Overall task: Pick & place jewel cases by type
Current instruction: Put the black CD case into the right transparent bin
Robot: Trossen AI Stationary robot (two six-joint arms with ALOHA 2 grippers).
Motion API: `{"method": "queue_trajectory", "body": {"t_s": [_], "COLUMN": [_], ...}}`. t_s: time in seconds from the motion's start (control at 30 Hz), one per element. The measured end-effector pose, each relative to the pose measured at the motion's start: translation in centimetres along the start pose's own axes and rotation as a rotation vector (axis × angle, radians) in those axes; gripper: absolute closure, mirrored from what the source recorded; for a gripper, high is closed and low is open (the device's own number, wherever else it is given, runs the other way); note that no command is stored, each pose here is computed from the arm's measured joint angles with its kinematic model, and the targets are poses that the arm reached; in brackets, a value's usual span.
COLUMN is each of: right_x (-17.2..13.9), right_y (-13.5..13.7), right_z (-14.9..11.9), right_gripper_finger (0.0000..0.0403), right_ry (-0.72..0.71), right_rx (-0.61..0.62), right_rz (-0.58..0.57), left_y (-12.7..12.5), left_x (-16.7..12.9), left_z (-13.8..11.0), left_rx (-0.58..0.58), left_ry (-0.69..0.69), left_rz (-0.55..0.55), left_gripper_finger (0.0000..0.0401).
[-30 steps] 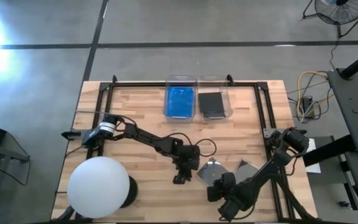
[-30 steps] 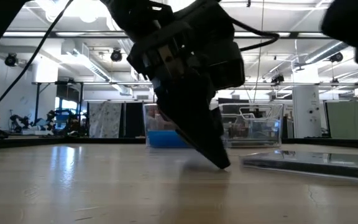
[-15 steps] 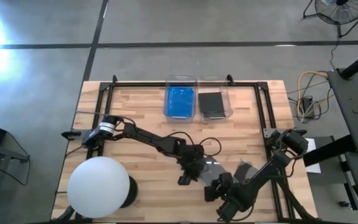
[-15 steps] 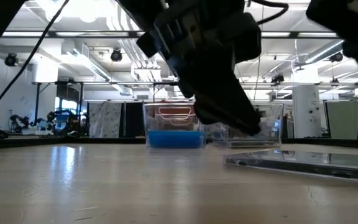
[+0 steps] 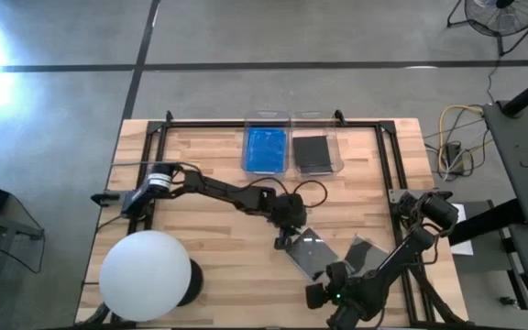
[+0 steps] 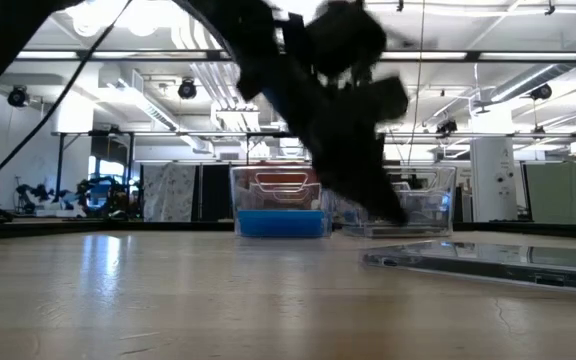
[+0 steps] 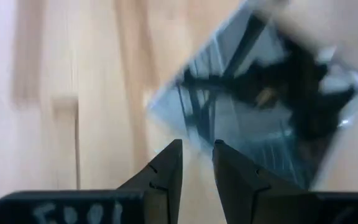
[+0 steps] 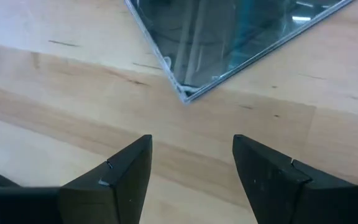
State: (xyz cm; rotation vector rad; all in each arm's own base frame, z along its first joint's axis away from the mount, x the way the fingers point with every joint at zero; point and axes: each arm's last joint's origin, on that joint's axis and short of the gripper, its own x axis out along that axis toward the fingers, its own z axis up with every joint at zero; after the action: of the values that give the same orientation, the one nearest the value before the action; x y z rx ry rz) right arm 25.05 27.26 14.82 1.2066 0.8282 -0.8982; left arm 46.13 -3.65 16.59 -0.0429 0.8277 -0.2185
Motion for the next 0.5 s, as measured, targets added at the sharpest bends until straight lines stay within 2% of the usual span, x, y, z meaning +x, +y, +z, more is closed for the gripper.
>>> {"method": "queue_trajectory", "body": {"t_s": [0.23,0.5], "right_x": [1.2,1.6], "right_y": [0.0,-0.1], "right_z": [1.1,1.4], "right_gripper_finger": [0.0183,0.0184], "right_ry": [0.018,0.017], "right_rx": [0.029,0.041], "right_rz": [-0.081,-0.073], "left_y": [0.3,-0.4], "left_x": [1.9,2.1], "left_z": [-1.6,-2.1], "left_rx": [-0.084,-0.106], "left_ry": [0.076,0.117], "left_rz": [-0.122,-0.236], "left_gripper_finger": [0.0330,0.0330]}}
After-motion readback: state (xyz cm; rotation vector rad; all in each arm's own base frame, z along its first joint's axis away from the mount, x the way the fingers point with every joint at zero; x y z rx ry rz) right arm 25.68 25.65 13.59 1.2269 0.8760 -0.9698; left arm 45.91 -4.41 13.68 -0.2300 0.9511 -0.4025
